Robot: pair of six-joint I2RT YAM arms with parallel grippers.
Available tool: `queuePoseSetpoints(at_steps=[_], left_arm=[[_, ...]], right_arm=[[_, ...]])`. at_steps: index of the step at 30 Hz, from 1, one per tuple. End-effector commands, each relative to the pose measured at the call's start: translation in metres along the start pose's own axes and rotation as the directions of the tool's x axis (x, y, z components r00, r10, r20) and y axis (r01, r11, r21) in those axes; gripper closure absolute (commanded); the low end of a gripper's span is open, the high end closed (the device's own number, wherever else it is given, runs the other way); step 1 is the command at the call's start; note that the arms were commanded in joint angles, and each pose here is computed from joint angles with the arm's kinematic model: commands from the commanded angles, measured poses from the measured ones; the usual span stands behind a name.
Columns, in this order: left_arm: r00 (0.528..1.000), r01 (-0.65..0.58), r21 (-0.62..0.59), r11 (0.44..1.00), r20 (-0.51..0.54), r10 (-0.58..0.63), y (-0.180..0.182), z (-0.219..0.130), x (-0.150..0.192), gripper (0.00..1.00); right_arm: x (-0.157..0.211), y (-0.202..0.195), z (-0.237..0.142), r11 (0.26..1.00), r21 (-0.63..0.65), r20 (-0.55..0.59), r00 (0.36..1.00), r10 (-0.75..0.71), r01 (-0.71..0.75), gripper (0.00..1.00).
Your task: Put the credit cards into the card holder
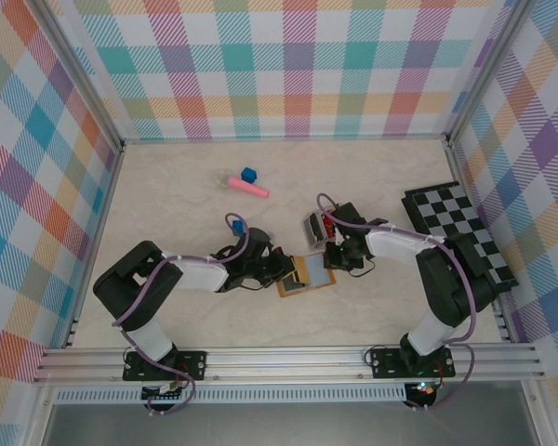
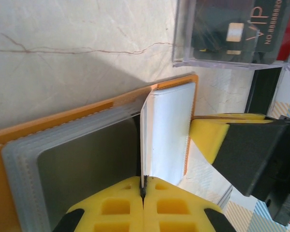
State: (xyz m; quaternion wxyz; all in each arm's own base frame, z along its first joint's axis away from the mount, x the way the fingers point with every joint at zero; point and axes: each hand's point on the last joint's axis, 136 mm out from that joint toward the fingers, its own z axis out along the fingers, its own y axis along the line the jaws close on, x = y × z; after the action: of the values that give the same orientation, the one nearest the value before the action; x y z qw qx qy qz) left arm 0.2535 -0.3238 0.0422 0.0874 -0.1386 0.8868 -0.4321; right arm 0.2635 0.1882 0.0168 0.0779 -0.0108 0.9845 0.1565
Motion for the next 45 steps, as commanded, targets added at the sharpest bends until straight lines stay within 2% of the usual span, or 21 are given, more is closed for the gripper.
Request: queuePoseSetpoints(at_steps=[1,11,16,23,29,38,45], left_arm=[[0.999,-0.009,-0.01,1.0,-0.044,0.009,0.006,0.01,0.015,1.0],[0.998,0.007,0.035,0.999,-0.067,-0.005,0.001,0.015,0.024,1.0],[0.989,-0.03,0.038,0.999,-0.144,0.035,-0.004,0.025,0.031,1.0],[0.981,-0.055,-0.066,0.996,-0.187,0.042,0.017,0.022,0.039,1.0],[0.989,-0.041,-0.067,0.997,-0.146,0.031,0.015,0.025,0.031,0.87],[0.989,-0.049,-0.03,0.998,-0.138,0.045,-0.009,0.045,0.021,0.86],[0.977,-0.127,-0.096,0.987,-0.186,0.107,-0.005,0.046,0.031,0.76]], right_arm=[[0.017,-0.001,0.002,0.997,-0.029,-0.039,0.997,0.063,-0.065,0.79],[0.025,-0.002,0.003,0.991,-0.055,-0.037,0.992,0.118,-0.12,0.82],[0.024,-0.002,0.003,0.992,-0.055,-0.035,0.993,0.115,-0.117,0.82],[0.021,-0.002,0.002,0.993,-0.041,-0.03,0.994,0.106,-0.107,0.82],[0.022,0.003,0.003,0.992,-0.072,-0.043,0.994,0.104,-0.107,0.82],[0.027,0.009,-0.002,0.98,-0.125,-0.044,0.988,0.151,-0.156,0.84],[0.027,0.013,-0.006,0.971,-0.149,-0.039,0.982,0.185,-0.189,0.84]])
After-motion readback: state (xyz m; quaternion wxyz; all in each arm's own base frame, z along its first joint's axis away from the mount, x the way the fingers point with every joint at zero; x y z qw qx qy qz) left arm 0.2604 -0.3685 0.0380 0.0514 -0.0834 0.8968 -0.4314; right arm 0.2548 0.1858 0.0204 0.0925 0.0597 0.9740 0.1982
